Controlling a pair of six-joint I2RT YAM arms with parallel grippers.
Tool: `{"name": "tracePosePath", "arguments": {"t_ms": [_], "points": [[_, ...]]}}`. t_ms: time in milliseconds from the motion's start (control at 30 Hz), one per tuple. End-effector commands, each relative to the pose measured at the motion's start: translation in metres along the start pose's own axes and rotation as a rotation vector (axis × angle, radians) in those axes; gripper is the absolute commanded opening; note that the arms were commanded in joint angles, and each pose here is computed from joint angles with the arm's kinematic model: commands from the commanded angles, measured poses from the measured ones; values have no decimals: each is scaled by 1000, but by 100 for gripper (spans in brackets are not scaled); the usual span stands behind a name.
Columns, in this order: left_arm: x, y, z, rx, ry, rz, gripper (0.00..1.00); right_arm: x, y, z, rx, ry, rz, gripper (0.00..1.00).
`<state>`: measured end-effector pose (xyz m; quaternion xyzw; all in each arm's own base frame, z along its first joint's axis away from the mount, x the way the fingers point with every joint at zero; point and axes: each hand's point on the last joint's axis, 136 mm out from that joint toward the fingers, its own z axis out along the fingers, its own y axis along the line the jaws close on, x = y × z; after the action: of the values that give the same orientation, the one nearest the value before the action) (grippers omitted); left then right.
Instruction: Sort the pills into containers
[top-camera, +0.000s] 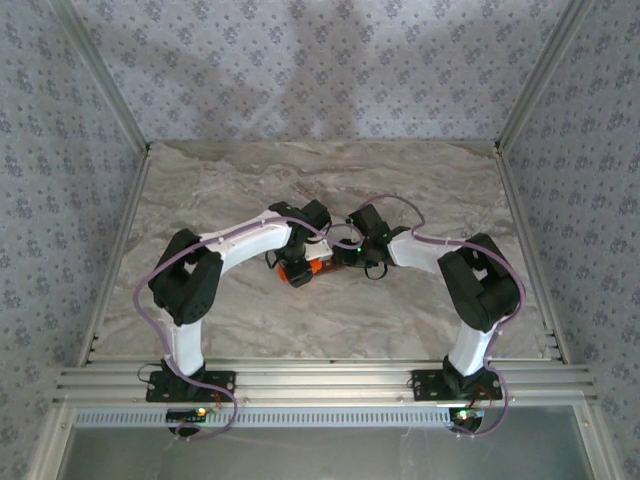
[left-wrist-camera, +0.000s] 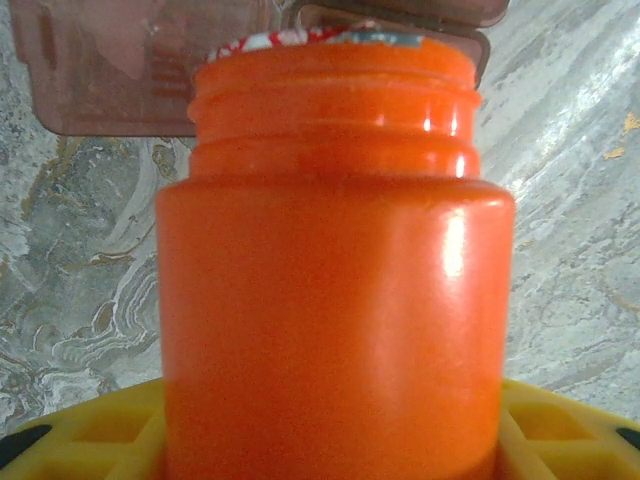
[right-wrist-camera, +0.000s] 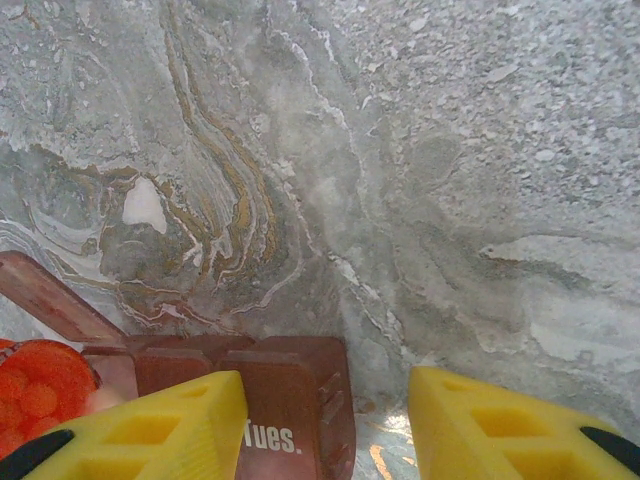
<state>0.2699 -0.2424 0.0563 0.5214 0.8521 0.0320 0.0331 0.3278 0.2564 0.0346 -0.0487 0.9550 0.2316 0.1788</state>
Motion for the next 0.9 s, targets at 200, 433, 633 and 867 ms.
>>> {"name": "tracePosePath", "arguments": {"t_ms": [200,433,633,867], "points": [[2,-2,-3,-2,24,27,0,14,-6,-8,7,69,46,51],[2,-1,-5,-2,22,27,0,13,-8,-9,3,66,58,50],[3,-2,-12,1,14,28,0,13,-8,-8,-3,65,62,49],[4,-3,-17,6,7,30,0,12,-8,-9,-8,63,67,50]]}}
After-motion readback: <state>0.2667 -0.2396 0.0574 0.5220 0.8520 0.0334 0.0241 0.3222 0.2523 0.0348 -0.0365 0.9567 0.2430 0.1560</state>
